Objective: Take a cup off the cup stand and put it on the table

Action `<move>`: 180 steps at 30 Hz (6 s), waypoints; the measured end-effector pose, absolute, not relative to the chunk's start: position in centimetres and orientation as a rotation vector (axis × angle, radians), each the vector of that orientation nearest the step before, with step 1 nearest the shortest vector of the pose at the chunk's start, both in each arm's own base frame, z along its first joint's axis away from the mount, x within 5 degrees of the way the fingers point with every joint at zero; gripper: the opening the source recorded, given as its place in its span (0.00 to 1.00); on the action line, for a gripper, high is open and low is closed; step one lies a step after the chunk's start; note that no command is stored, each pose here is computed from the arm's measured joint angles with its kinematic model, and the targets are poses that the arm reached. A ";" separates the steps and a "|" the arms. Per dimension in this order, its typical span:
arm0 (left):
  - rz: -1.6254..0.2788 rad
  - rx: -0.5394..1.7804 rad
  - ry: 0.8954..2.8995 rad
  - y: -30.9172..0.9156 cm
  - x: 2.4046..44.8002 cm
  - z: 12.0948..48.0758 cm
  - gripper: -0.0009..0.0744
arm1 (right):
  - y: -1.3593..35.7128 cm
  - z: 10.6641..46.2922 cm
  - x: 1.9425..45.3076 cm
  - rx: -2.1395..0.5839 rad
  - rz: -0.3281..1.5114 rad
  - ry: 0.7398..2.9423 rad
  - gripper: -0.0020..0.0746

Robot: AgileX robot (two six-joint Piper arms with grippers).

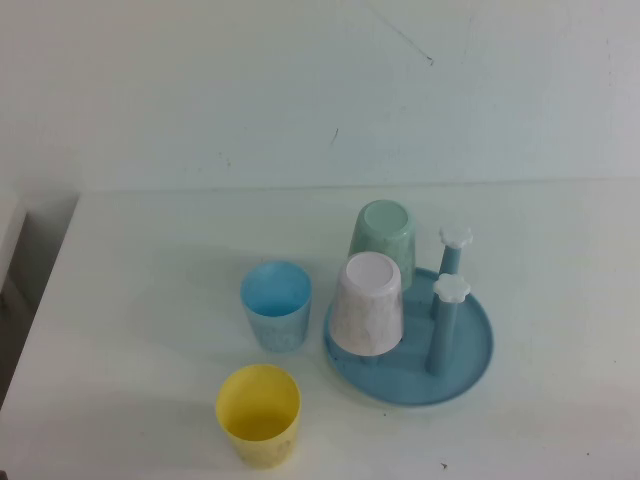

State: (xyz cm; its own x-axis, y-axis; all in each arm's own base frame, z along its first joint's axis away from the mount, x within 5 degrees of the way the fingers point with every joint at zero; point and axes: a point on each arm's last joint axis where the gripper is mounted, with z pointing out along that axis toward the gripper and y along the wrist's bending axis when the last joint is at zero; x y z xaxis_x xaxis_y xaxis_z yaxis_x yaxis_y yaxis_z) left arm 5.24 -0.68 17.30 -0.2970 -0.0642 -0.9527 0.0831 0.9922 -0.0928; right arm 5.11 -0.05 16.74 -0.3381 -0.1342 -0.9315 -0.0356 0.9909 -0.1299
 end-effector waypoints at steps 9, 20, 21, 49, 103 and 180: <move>-0.144 0.014 1.867 -0.7 5.2 17.3 0.01 | 0.0 16.7 5.1 -0.122 -0.101 1.915 0.02; -0.143 0.016 1.867 -0.7 5.2 17.3 0.01 | 0.0 16.7 5.1 -0.122 -0.101 1.915 0.02; -0.143 0.016 1.867 -0.7 5.2 17.3 0.01 | 0.0 16.7 5.1 -0.122 -0.101 1.915 0.02; -0.143 -0.008 1.476 -0.5 5.6 20.7 0.01 | -0.1 20.0 5.7 -0.193 -0.230 1.548 0.02; -0.655 0.764 2.333 -13.4 23.4 34.2 0.01 | 2.6 25.0 10.0 -0.514 0.128 2.073 0.02; -1.502 1.111 1.954 -26.7 27.0 45.9 0.80 | 6.3 32.3 9.3 -0.363 0.847 1.517 0.33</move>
